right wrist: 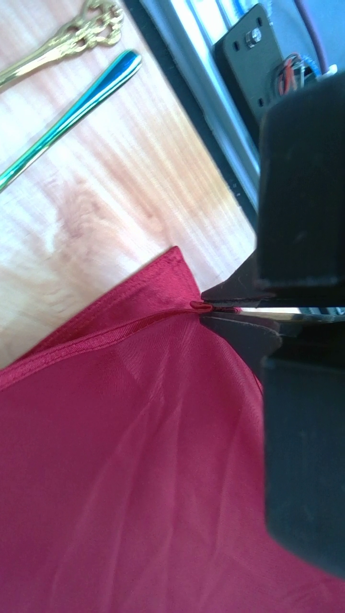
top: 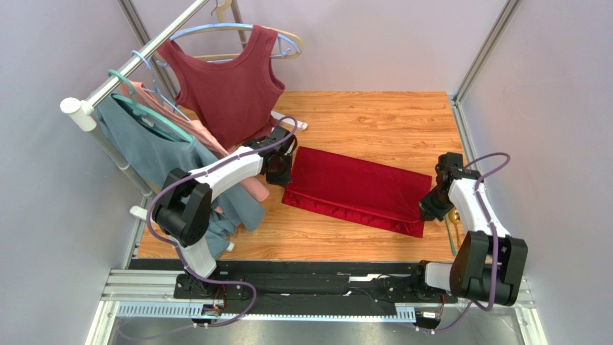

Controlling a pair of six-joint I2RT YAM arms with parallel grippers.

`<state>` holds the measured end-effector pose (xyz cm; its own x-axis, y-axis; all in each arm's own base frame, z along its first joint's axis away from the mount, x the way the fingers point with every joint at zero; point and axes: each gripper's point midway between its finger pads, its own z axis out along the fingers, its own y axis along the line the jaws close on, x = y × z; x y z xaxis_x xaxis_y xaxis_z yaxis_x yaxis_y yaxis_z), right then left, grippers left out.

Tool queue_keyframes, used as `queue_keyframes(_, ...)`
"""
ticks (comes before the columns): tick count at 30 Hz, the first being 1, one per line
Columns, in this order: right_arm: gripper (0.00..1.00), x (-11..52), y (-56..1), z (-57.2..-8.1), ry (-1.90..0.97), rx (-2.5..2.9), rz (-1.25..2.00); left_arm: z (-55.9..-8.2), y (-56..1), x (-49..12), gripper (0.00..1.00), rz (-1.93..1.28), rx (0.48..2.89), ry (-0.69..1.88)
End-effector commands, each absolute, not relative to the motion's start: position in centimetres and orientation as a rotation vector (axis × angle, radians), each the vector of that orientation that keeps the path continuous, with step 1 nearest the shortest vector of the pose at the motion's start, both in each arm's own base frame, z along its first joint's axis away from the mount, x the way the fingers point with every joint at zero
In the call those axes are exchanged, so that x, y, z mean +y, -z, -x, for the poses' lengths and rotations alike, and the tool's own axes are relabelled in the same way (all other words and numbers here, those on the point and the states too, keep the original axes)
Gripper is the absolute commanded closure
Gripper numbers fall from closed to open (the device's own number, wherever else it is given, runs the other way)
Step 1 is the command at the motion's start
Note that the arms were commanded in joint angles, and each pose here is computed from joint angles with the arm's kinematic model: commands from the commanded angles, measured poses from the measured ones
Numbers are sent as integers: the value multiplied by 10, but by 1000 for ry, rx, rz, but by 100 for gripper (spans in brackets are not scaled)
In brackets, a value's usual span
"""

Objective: Fold the napkin into a case and place the utensils inside
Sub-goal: Fold and flatten the napkin at the center of the board.

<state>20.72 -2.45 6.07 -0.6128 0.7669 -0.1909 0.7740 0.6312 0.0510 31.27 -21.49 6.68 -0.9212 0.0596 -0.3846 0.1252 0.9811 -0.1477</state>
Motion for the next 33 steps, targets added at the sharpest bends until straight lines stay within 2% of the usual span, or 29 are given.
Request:
queue_keyframes(1,100,-23,-71,-186,85,2659,-1306,-305,-85,-213,100,-136,2720,279)
queue_keyframes(8,100,-13,-69,-171,52,2661,-1366,-295,-67,-211,100,-137,2760,281)
queue_keyframes(21,100,-7,-18,-149,133,2718,-1535,-281,-36,-202,100,-142,2824,233)
queue_keyframes(28,100,-4,-2,-164,82,2730,-1516,-284,-20,-201,100,-116,2846,196)
queue_keyframes(33,100,-13,-1,-190,101,2716,-1464,-303,-24,-204,100,-101,2820,153)
